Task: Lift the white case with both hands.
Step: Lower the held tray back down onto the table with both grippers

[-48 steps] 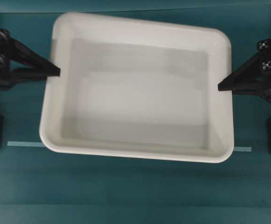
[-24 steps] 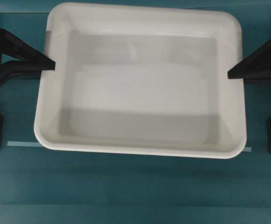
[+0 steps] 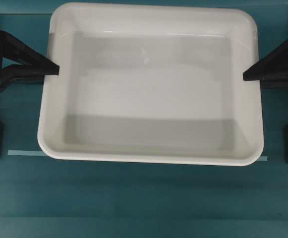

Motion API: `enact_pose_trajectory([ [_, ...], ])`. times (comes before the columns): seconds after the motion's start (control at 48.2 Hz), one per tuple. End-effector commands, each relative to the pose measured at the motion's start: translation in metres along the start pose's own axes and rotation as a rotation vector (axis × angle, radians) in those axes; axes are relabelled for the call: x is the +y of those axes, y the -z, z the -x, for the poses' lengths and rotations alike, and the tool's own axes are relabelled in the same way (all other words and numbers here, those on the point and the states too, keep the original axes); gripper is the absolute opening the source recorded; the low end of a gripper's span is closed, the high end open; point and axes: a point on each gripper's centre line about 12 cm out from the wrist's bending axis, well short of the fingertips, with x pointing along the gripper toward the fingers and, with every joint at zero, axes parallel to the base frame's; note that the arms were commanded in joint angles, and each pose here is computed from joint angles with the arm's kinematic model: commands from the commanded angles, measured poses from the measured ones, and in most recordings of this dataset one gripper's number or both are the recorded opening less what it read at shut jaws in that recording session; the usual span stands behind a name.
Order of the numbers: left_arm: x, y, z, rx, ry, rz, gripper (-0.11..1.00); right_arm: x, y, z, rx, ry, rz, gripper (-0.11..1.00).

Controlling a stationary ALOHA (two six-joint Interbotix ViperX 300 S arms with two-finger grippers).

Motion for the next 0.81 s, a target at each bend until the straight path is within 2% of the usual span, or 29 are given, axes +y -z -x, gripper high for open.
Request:
enact_pose_trajectory([
  [0.0,0.002,0.002,-0.018,0.008,-0.017,0.001,0.08,-0.003,-0.003,-0.019,-0.001,0.030,-0.013,0.10],
  [0.104,0.018,0.004,-0.026,0.014,-0.055,0.002,0.08,-0.020,-0.002,-0.030,0.007,0.075,-0.015,0.10],
  [0.332,0.066,0.010,-0.044,0.016,-0.097,0.005,0.08,-0.056,0.000,-0.051,0.011,0.110,-0.018,0.10],
  [0.581,0.109,0.012,-0.055,0.012,-0.170,0.012,0.08,-0.104,0.000,-0.070,0.008,0.194,-0.026,0.10],
  [0.788,0.140,0.015,-0.069,0.012,-0.203,0.016,0.08,-0.131,-0.002,-0.085,0.002,0.233,0.006,0.10],
])
